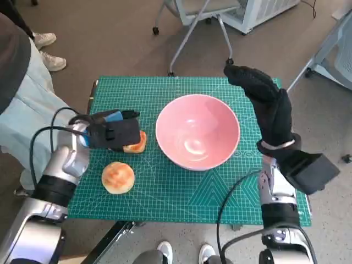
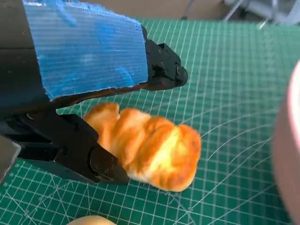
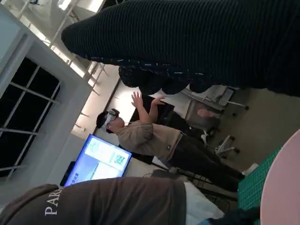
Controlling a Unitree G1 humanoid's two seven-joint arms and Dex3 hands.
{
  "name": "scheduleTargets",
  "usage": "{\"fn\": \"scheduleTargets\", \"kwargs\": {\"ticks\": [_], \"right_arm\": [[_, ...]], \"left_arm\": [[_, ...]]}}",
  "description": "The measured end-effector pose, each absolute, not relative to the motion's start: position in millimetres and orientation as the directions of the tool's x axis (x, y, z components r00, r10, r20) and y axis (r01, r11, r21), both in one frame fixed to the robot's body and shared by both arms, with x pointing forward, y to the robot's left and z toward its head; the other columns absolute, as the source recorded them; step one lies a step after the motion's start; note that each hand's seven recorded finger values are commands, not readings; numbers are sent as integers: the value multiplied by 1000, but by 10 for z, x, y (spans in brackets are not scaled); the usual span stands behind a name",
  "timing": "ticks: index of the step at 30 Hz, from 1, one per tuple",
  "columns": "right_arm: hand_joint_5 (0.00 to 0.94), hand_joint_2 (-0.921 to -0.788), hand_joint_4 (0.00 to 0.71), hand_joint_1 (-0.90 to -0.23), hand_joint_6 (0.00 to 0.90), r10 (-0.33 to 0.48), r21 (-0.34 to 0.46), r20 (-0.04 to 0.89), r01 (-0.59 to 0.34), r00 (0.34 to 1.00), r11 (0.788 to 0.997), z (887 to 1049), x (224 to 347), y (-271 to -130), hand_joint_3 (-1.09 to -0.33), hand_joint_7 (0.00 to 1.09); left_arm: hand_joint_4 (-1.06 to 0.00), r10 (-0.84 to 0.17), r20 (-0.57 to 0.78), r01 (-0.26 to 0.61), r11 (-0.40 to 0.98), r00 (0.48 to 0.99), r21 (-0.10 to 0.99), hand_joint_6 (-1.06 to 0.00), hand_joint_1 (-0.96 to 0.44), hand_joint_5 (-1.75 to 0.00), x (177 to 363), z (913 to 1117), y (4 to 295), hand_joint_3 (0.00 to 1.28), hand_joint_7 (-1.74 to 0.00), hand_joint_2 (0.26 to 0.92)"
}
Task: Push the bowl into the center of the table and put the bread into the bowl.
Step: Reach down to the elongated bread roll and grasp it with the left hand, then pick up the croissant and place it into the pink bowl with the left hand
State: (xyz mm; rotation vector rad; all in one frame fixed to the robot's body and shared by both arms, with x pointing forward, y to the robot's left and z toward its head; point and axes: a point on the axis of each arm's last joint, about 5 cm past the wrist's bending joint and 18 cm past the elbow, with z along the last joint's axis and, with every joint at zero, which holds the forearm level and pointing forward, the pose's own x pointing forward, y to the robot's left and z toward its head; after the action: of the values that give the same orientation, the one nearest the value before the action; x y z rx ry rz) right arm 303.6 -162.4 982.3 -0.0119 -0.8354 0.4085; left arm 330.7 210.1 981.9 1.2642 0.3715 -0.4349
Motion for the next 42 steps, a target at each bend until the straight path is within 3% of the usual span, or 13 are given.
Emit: {"fn": "scheduleTargets", "kwargs": {"ticks": [13, 23, 25, 27, 28, 29, 32, 37, 42], "right_arm": [[1, -921, 163, -683, -1, 356, -169, 720, -347, 595, 922, 9827, 3034, -1620, -804, 579], [1, -921, 163, -683, -1, 353, -167, 720, -345, 597, 924, 9824, 3032, -1623, -805, 579], [1, -921, 163, -683, -1, 352, -166, 721, -345, 597, 924, 9824, 3032, -1621, -805, 579], [1, -921, 163, -683, -1, 352, -165, 721, -345, 598, 924, 9823, 3032, -1620, -805, 579], [1, -921, 163, -683, -1, 351, -165, 721, -345, 598, 924, 9823, 3032, -1619, -805, 579], [1, -921, 163, -683, -1, 351, -164, 721, -345, 598, 924, 9823, 3032, -1618, -805, 579], [1, -921, 163, -684, -1, 349, -162, 721, -345, 598, 925, 9822, 3032, -1615, -804, 579], [1, -921, 164, -686, -1, 349, -162, 721, -345, 598, 925, 9821, 3032, -1614, -804, 579], [0, -921, 163, -686, -1, 349, -161, 721, -344, 599, 925, 9821, 3032, -1615, -804, 579]], "left_arm": [[-342, -61, -520, 521, 199, 852, 830, -453, -5, -23, 3385, 9726, 2058, 25, -42, 816], [-647, -49, -514, 514, 155, 857, 843, -632, 5, -107, 3382, 9697, 2044, 26, -77, 828], [-700, -50, -508, 510, 146, 860, 848, -679, 5, -213, 3382, 9686, 2047, 23, -98, 836], [-673, -47, -500, 501, 139, 865, 854, -721, 6, -480, 3385, 9677, 2056, 18, -142, 849], [-664, -45, -495, 496, 137, 868, 857, -742, 135, -761, 3386, 9675, 2060, 47, -215, 875], [-660, -42, -489, 490, 133, 871, 862, -729, 181, -862, 3388, 9670, 2066, 58, -279, 884], [-670, -37, -467, 467, 120, 884, 876, -630, 60, -1156, 3388, 9651, 2085, 88, -823, 908], [-705, -65, -402, 407, 109, 913, 907, -636, 11, -1211, 3386, 9648, 2079, 62, -1034, 918], [-711, -109, -347, 359, 119, 932, 926, -659, 4, -1173, 3363, 9692, 2094, 49, -1098, 917]]}}
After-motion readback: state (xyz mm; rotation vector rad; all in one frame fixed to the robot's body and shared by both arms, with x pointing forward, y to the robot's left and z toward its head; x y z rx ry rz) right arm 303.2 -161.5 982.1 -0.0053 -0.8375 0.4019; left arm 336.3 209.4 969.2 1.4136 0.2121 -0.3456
